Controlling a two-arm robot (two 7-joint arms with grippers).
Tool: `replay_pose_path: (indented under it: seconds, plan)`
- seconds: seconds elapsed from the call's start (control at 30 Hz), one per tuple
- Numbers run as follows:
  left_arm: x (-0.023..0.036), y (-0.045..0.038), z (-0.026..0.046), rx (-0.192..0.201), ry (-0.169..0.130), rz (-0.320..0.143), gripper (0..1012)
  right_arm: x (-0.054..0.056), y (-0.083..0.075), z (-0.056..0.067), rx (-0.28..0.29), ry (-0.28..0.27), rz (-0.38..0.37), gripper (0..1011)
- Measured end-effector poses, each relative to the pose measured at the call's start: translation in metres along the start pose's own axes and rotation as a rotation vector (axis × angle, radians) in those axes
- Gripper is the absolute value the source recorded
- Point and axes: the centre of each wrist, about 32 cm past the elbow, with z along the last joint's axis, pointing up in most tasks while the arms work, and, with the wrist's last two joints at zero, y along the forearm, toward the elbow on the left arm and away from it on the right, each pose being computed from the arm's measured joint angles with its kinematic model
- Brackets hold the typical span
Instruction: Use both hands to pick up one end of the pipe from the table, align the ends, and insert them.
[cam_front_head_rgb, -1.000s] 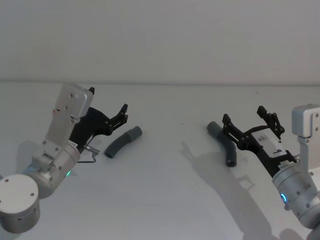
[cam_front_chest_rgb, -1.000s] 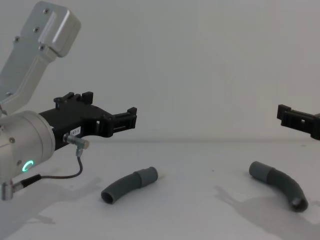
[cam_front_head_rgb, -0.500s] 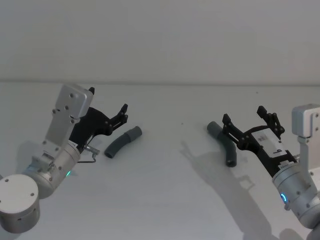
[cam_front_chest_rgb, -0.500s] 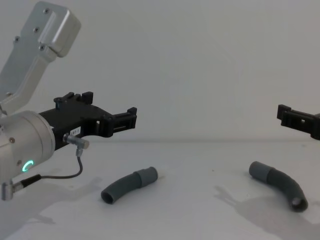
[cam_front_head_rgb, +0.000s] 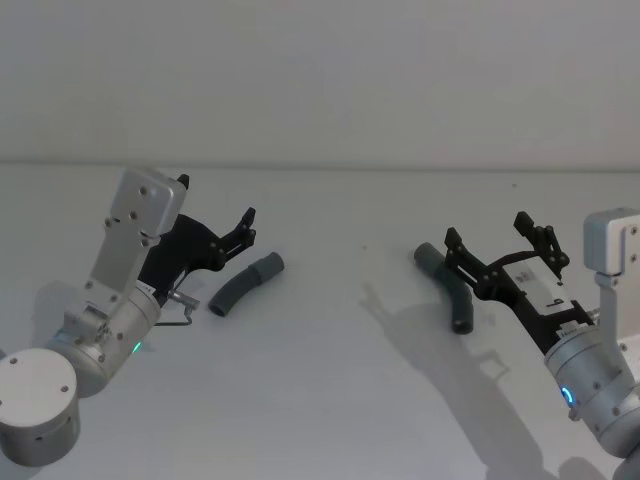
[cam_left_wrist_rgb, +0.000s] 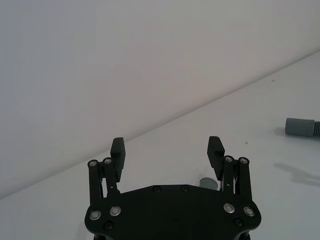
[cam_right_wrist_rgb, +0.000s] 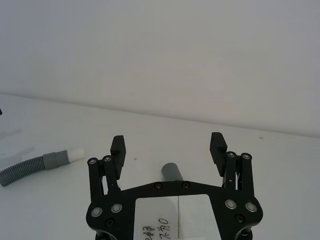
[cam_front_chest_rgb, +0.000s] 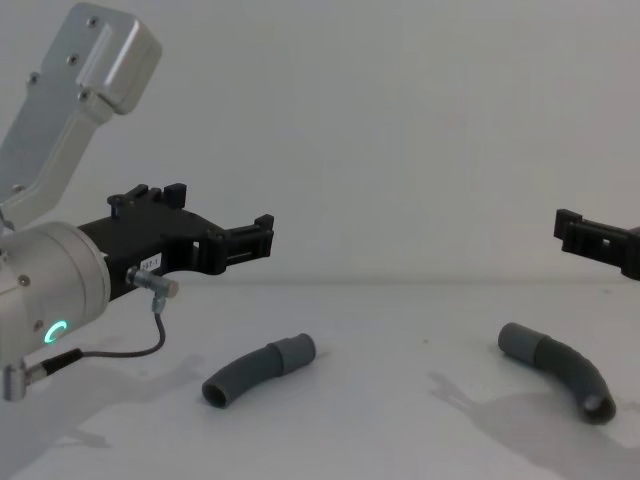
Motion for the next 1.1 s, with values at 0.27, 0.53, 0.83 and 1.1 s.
replay_pose_path:
  seconds: [0.27, 0.53, 0.83, 1.1]
  plan:
    - [0.0, 0.0, 0.0, 0.0, 0.0, 0.0, 1001, 0.0, 0.0, 0.0, 0.0, 0.0, 0.0, 1001]
    - [0.0, 0.0, 0.0, 0.0, 0.0, 0.0, 1001, 0.0, 0.0, 0.0, 0.0, 0.0, 0.0, 1001]
    - [0.0, 0.0, 0.0, 0.0, 0.0, 0.0, 1001, 0.0, 0.0, 0.0, 0.0, 0.0, 0.0, 1001]
    - [0.0, 0.0, 0.0, 0.0, 0.0, 0.0, 1001, 0.0, 0.0, 0.0, 0.0, 0.0, 0.0, 1001]
